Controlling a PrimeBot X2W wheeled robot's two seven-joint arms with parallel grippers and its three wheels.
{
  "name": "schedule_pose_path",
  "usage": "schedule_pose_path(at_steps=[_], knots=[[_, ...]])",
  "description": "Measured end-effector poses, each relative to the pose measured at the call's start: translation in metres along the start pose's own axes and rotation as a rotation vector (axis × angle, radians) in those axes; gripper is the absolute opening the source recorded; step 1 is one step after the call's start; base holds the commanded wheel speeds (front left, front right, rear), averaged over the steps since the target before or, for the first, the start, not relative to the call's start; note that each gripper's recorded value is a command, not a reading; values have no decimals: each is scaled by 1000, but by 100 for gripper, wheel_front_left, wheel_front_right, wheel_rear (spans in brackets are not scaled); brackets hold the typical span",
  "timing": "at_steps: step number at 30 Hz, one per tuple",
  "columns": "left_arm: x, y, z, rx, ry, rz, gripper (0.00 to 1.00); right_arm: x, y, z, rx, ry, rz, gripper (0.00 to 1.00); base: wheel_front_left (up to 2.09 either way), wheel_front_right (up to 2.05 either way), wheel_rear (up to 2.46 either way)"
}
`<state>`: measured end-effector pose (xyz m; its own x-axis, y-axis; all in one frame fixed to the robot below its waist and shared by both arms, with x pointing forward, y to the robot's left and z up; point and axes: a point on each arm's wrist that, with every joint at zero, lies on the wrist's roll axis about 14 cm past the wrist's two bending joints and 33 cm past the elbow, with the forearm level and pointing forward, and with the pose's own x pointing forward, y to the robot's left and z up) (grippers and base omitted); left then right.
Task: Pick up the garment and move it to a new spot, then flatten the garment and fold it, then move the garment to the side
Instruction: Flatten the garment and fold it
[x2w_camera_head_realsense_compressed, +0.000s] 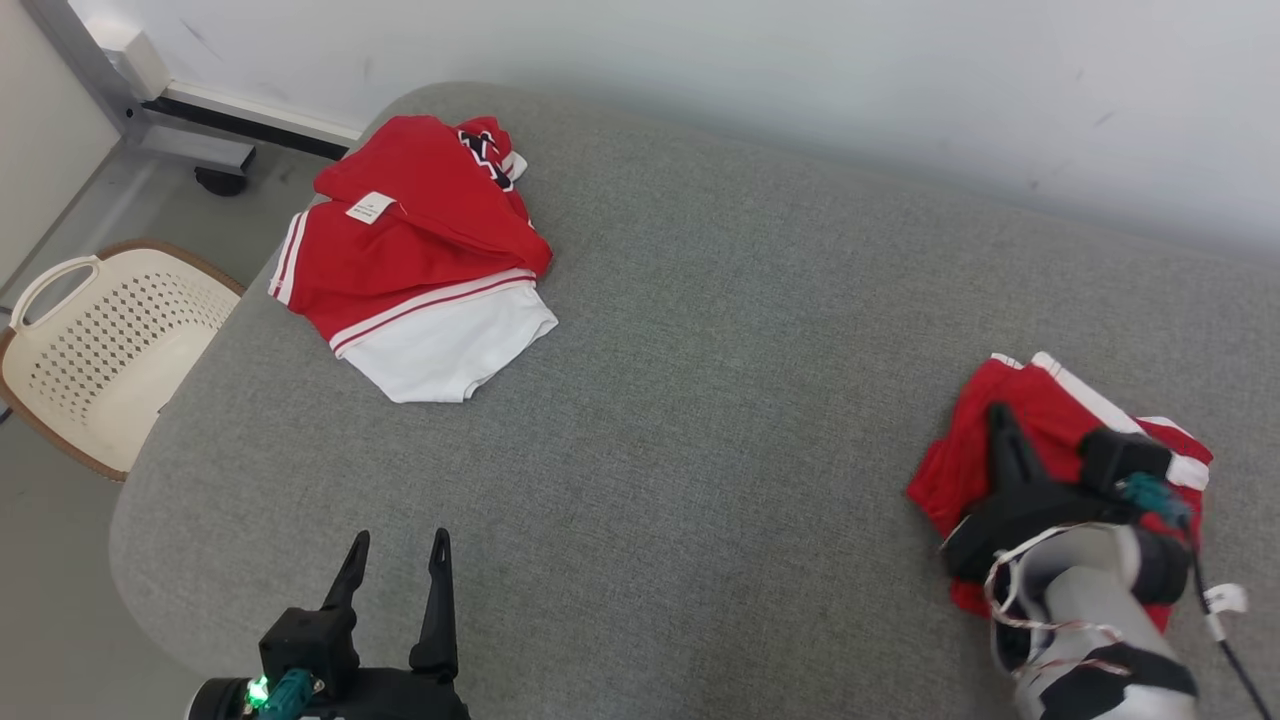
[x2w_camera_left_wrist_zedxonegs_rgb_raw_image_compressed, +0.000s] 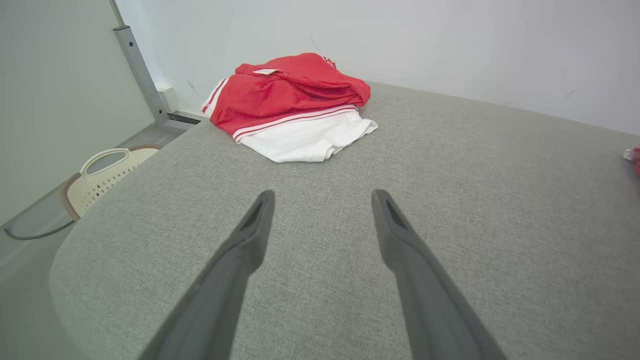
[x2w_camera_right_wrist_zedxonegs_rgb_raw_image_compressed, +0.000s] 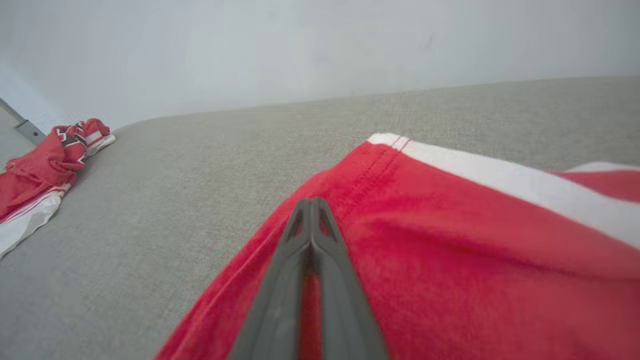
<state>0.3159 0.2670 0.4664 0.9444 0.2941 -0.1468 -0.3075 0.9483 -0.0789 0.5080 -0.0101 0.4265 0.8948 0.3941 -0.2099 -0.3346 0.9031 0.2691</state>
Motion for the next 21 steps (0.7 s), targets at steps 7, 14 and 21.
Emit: schedule_pose_path(at_steps=[7, 14, 21], knots=[[1, -3, 1, -1, -3, -10, 100, -12, 27, -22, -4, 51, 78, 0, 0, 0, 0], [4, -4, 6, -1, -18, -14, 100, -16, 48, -8, 39, 8, 136, 0, 0, 0, 0], [1, -1, 5, 10, -27, -18, 100, -29, 28, 37, 4, -128, 106, 100, 0, 0, 0]])
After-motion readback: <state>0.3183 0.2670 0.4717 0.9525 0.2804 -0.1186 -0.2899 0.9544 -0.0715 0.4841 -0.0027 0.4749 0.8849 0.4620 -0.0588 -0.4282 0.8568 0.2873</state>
